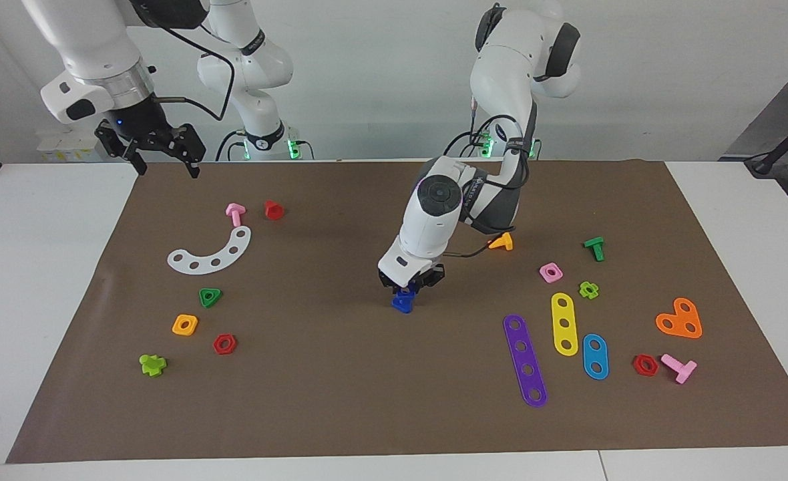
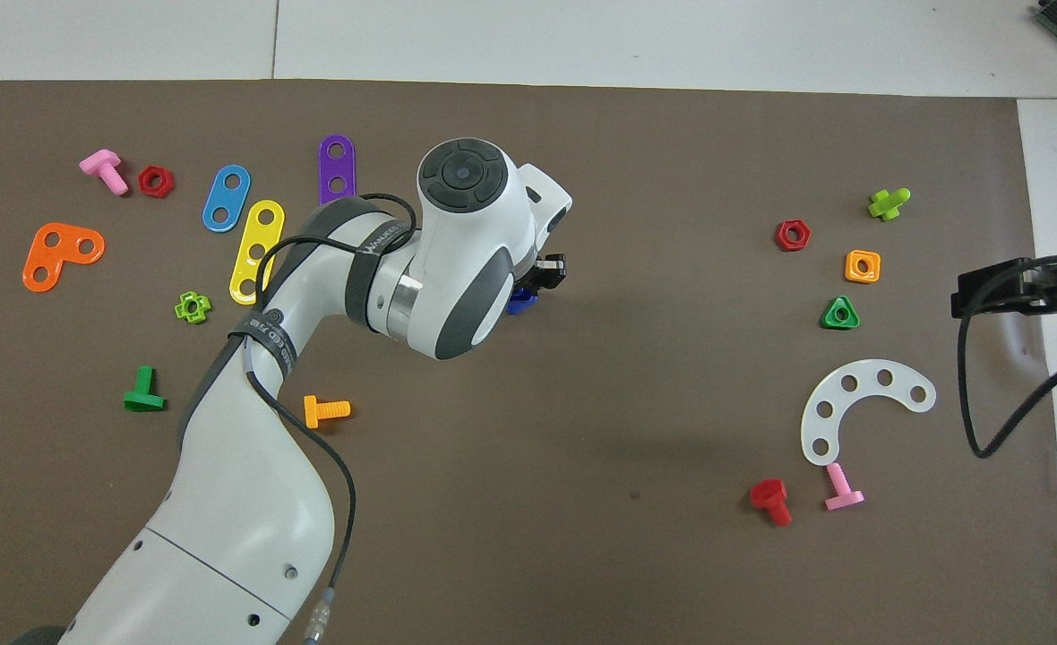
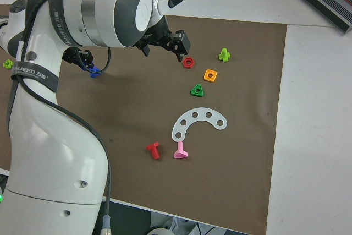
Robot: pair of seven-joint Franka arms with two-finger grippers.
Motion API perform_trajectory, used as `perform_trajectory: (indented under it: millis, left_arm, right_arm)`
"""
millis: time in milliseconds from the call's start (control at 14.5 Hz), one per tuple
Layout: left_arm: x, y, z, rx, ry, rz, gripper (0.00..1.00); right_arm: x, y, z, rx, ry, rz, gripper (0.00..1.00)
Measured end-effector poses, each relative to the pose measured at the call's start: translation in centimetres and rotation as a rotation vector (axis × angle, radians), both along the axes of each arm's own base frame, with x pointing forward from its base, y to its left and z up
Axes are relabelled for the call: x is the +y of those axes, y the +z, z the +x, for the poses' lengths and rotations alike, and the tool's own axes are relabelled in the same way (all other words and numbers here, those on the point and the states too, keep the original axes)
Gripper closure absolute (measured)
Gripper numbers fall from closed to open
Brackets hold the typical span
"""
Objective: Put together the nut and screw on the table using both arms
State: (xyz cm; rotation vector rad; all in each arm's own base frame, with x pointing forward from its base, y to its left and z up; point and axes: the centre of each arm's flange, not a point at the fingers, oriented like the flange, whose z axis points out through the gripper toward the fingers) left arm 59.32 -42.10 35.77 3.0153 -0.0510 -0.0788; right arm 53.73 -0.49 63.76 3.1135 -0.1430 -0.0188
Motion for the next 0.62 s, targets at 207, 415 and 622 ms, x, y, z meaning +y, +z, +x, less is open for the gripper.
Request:
perform_trajectory:
  millis: [207, 415, 622]
  left_arm:
    - [-0.05, -0.33, 0.07, 0.003, 0.0, 0.002, 0.53]
    - [-0.05, -0.74, 0.08, 0.007, 0.0, 0.005, 0.53]
    - [-0.06, -1.0, 0.09, 0.01, 0.0, 0.007, 0.53]
  right_arm:
    - [0.0, 0.0, 0.0, 0.0, 0.0, 0.0, 0.0]
    - [0.0, 0.0, 0.0, 0.0, 0.0, 0.0, 0.0]
    - [0.0, 0.0, 0.0, 0.0, 0.0, 0.0, 0.0]
